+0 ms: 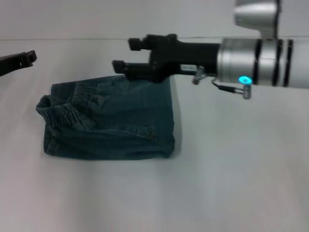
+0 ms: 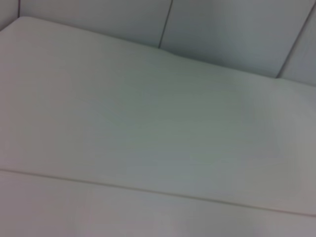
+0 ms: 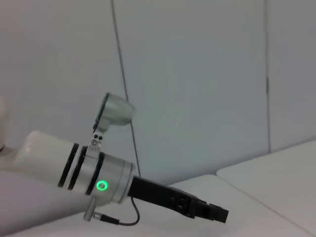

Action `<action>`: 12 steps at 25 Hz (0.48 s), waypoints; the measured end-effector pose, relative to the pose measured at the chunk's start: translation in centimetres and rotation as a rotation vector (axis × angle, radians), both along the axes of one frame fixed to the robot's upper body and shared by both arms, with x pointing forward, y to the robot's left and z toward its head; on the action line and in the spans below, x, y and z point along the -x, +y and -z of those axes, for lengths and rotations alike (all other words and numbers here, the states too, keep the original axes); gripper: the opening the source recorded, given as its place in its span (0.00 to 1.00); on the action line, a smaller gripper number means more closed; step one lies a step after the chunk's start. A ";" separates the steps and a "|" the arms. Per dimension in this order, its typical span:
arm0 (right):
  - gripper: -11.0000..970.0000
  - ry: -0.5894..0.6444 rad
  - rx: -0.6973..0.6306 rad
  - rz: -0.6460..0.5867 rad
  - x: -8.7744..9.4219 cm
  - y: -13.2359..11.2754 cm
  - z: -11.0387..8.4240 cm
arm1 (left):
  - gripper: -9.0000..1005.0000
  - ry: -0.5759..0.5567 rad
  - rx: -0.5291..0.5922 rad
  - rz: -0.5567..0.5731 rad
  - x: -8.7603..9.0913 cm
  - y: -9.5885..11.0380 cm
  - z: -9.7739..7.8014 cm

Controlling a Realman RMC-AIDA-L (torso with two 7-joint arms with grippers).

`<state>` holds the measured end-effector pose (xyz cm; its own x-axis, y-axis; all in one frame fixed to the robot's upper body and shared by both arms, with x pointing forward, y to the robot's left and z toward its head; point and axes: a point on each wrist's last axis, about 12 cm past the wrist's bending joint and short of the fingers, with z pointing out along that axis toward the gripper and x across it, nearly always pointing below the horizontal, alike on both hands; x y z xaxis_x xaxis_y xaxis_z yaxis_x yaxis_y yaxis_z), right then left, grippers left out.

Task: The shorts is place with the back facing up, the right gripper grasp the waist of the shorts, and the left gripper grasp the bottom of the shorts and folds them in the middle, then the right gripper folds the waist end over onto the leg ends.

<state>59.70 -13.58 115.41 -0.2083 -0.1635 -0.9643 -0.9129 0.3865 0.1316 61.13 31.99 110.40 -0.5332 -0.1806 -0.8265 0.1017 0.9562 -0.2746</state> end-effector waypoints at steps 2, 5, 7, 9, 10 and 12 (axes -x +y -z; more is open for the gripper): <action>0.74 0.012 -0.024 0.017 0.6 -1.6 0.6 | 0.20 -0.022 0.036 0.024 0.3 -0.1 -0.4; 0.88 0.021 -0.069 0.036 1.6 -3.7 1.3 | 0.31 -0.067 0.112 0.073 1.1 -0.2 -0.9; 0.91 0.027 -0.093 0.051 2.2 -5.0 1.7 | 0.38 -0.097 0.161 0.088 1.7 0.2 -1.0; 0.94 0.032 -0.111 0.070 2.9 -6.3 2.1 | 0.42 -0.128 0.207 0.108 2.4 0.4 -1.0; 0.96 0.035 -0.119 0.078 3.3 -7.0 2.4 | 0.44 -0.145 0.231 0.121 2.8 0.6 -0.9; 0.98 0.038 -0.131 0.092 4.0 -8.2 2.8 | 0.47 -0.172 0.269 0.144 3.6 1.0 -0.8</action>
<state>55.69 -21.73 112.60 -0.2530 -0.0152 -0.9673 -0.8677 0.4457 0.2200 57.53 32.95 111.17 -0.4260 -0.3376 -0.8394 0.2970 0.8242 -0.4822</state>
